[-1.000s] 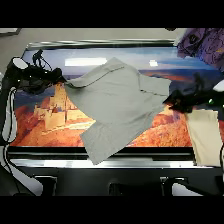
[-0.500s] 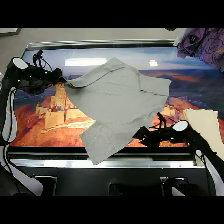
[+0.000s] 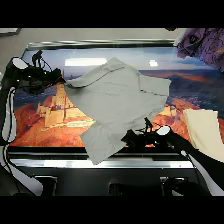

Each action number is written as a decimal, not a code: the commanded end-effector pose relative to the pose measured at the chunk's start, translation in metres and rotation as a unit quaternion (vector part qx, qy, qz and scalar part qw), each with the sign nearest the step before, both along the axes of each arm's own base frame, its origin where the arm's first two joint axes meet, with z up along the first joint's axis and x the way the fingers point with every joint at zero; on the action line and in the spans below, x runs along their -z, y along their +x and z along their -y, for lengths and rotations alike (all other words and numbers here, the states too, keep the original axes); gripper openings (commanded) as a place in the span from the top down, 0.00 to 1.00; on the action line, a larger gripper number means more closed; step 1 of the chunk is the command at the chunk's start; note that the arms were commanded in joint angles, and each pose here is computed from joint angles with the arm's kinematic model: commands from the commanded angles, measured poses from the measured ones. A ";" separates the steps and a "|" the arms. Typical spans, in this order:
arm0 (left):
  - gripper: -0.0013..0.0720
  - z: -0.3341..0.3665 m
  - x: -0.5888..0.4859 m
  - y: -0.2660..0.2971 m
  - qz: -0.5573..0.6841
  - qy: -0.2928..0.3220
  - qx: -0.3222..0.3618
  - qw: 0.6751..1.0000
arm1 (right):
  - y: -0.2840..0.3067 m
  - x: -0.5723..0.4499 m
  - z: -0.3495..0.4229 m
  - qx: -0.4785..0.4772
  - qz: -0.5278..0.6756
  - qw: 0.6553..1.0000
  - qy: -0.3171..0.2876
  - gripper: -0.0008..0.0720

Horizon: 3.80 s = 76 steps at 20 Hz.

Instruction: Fold the clothes and pants, and hang the long-sleeved shirts on hangers.

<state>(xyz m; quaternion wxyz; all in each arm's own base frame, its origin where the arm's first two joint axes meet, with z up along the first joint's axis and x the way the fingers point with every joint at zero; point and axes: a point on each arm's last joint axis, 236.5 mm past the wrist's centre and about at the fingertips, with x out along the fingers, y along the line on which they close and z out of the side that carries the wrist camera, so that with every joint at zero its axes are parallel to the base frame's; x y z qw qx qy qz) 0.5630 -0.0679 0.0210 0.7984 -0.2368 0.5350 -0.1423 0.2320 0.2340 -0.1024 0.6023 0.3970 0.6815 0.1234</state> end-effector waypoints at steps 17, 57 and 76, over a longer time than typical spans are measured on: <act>0.96 -0.122 -0.396 -0.118 0.405 0.084 -0.158 0.897 | 0.150 -0.520 0.092 -0.005 0.629 0.733 -0.258 0.94; 0.16 -0.116 -0.048 0.008 0.044 0.026 -0.117 0.992 | 0.329 -0.168 0.094 -0.048 0.287 0.952 -0.092 0.40; 0.16 -0.188 -0.049 -0.180 -0.061 0.024 -0.221 0.973 | 0.094 -0.012 0.142 -0.090 0.076 0.993 0.034 0.23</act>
